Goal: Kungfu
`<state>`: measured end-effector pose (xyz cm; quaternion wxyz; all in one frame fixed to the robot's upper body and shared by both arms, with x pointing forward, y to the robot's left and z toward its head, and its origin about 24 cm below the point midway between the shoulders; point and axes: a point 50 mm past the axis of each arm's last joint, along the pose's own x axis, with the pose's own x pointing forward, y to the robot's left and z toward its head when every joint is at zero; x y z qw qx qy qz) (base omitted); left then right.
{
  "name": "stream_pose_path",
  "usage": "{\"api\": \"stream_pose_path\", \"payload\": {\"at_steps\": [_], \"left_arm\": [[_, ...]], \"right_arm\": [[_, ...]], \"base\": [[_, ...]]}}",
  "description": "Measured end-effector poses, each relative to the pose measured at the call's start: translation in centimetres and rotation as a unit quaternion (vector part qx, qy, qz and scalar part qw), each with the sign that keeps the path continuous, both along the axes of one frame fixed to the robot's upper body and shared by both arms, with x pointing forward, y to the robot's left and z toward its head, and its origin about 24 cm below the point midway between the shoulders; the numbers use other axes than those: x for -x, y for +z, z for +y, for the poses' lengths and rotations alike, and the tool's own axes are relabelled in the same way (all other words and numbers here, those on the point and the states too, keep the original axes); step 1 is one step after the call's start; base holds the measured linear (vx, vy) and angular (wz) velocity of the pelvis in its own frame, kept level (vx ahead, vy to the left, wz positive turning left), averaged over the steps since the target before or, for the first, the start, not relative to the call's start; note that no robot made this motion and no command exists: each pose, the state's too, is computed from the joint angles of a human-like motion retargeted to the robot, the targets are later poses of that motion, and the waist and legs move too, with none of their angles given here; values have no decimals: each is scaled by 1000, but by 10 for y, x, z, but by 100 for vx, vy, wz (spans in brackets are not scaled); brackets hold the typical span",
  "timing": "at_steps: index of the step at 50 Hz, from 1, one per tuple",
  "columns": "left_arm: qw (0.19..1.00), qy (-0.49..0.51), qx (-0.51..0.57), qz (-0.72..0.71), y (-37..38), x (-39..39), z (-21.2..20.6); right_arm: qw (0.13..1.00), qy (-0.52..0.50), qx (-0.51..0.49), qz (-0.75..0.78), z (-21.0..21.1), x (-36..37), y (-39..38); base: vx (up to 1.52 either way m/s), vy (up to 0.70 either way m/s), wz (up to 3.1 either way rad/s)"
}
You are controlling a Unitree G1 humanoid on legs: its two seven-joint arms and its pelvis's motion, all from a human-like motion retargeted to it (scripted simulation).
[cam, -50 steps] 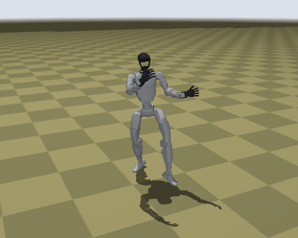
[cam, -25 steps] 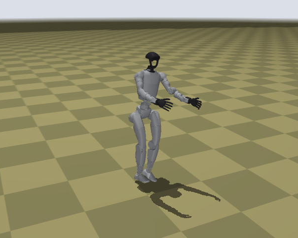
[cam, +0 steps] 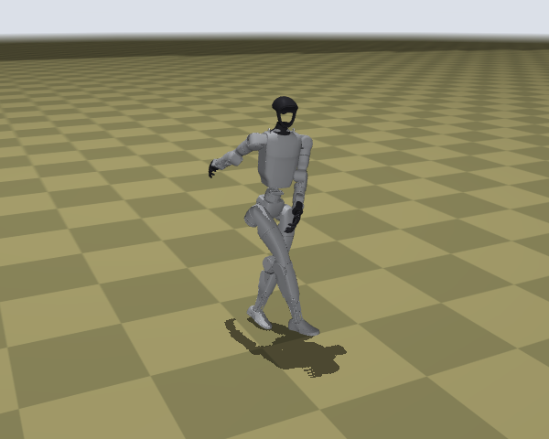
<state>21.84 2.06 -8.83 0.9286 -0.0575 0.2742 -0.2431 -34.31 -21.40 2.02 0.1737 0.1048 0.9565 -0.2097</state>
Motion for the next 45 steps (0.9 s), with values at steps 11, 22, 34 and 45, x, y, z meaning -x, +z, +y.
{"api": "stream_pose_path", "payload": {"at_steps": [11, 22, 34, 45], "left_arm": [[916, -45, -13, -398, 134, -80, 28], [684, -6, -5, -730, 387, -99, 73], [719, 76, -114, -681, 450, -175, 41], [685, 69, -212, -693, 441, -176, 16]], "right_arm": [[781, 325, 39, -531, -75, -240, -128], [201, 434, 265, -837, -32, -541, 23], [416, 368, 433, -710, -123, -693, 78], [253, 214, 464, -822, -147, -706, 172]], "base": [[48, -13, 24], [70, -35, 106], [41, -62, 201], [-18, -23, 190]]}}
